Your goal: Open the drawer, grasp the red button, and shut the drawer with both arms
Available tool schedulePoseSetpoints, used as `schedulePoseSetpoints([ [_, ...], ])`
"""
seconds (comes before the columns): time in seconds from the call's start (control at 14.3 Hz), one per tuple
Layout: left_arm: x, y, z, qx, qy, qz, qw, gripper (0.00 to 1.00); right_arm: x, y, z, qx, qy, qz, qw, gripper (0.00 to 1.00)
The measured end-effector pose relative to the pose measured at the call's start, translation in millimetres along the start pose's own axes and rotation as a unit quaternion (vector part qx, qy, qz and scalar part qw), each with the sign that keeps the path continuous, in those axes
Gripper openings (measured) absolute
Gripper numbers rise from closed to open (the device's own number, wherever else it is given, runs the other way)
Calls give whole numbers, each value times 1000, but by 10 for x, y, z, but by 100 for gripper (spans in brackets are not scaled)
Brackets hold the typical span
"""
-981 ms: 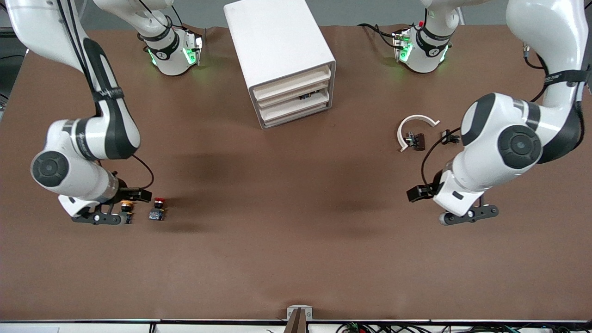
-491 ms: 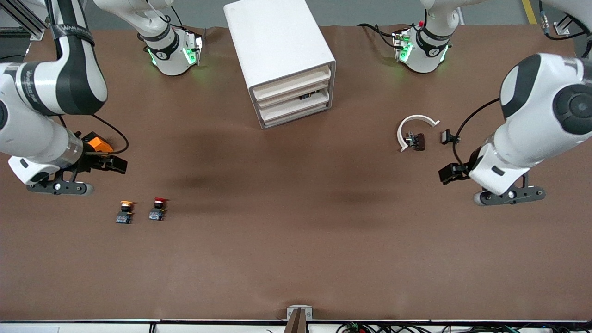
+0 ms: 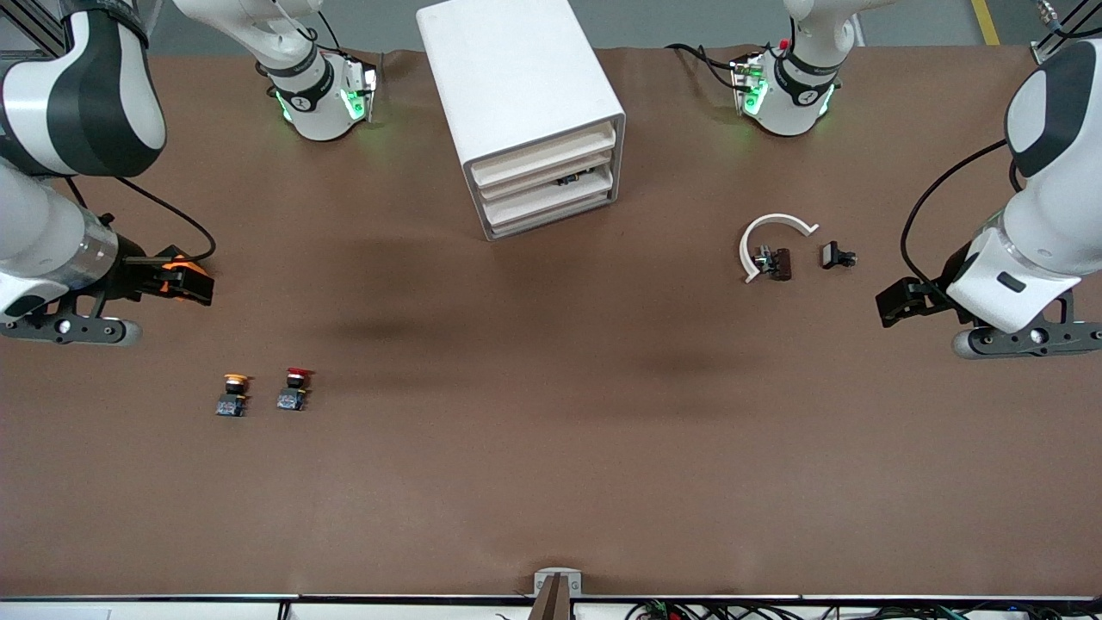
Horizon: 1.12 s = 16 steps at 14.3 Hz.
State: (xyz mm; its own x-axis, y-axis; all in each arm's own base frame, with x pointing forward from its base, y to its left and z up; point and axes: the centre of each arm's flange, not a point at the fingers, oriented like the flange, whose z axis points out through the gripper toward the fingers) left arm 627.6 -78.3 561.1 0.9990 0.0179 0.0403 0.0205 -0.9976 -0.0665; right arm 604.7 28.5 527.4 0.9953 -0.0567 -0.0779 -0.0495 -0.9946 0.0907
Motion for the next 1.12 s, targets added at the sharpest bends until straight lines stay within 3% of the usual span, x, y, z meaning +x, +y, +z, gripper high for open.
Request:
schedulePoseSetpoints([
  [0.14,-46,-17,-91,4,-2,-2,1000,100,-26,28,-65,-1,-9,2,1000,100],
  [0.35,-149,-182,-230,14,-13,-6,1000,100,-131,90,-210,-4,-43,7,999,100],
  [0.7,-305,-526,-382,4,-27,-5,1000,100,-294,407,-443,56,-62,37,996,100],
  [1.12,-769,-344,-499,5,-33,-4,999,100,-705,550,-985,65,-36,40,996,100],
])
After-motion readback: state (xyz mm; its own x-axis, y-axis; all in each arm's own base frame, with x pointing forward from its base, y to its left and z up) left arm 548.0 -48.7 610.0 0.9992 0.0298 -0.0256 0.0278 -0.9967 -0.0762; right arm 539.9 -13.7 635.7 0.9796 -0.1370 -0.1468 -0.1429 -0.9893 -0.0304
